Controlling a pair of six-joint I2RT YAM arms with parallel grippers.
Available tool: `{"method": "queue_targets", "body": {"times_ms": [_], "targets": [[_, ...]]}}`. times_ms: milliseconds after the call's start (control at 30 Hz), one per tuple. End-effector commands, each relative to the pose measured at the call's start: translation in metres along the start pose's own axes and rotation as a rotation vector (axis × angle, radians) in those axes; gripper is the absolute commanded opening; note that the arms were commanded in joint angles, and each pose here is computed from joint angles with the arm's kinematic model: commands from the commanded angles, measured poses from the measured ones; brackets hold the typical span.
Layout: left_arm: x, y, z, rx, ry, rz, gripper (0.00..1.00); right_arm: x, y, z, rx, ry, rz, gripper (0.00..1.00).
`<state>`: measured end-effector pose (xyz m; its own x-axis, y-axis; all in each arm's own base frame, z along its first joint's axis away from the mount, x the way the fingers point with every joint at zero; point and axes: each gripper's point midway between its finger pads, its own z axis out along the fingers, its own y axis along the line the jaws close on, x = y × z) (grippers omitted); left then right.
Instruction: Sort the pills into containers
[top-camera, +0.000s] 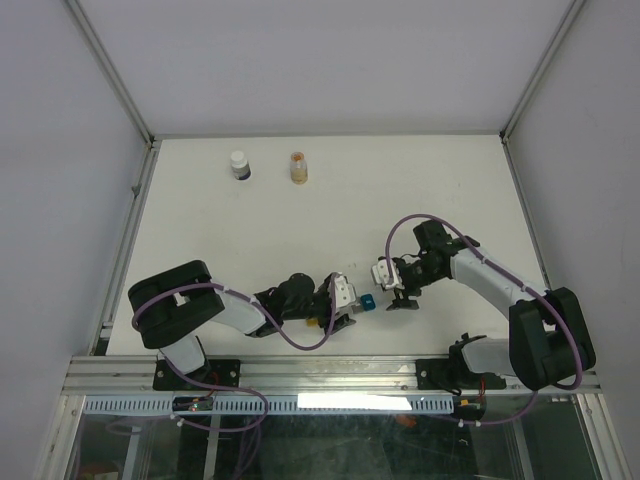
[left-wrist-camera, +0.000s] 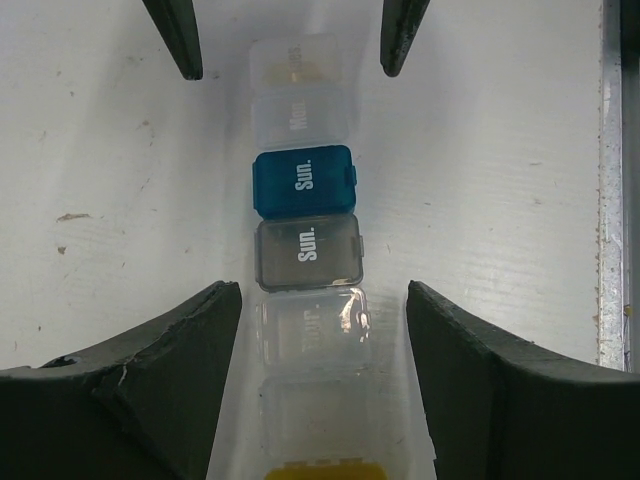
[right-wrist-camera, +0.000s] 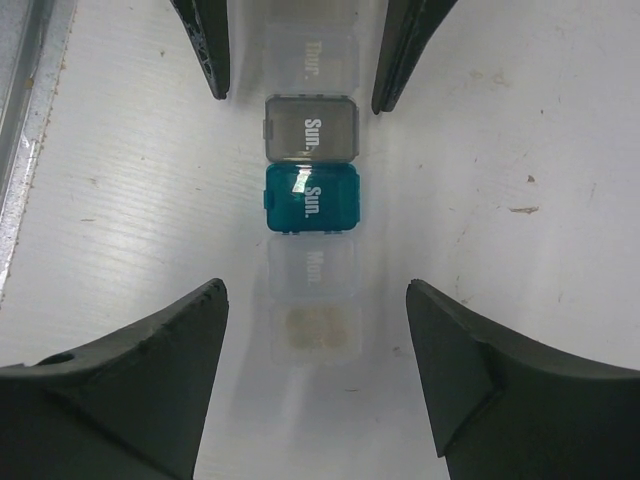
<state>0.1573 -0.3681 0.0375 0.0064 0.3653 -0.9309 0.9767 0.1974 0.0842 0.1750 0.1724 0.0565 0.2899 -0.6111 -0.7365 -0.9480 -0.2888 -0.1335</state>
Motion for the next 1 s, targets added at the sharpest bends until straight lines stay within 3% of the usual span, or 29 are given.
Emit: {"method": "queue_targets", "body": {"times_ms": [0,433,800,967], "targets": [[-0.018,0.004,0.004,-0.009,-0.039,0.04,0.68,-0.011,-0.009,0.001,0.031,-0.06,-0.029,0.75],[-0.01,-0.001,0.005,0.01,-0.019,0.027,0.59,-0.006,-0.008,0.011,0.016,-0.055,-0.044,0.72],[-0.006,-0.002,0.007,0.013,-0.007,0.001,0.44,0.005,-0.008,0.023,0.013,-0.017,-0.058,0.7],[-0.005,-0.002,0.007,0.012,-0.004,-0.001,0.38,0.007,-0.005,0.027,-0.001,-0.009,-0.059,0.65]]}}
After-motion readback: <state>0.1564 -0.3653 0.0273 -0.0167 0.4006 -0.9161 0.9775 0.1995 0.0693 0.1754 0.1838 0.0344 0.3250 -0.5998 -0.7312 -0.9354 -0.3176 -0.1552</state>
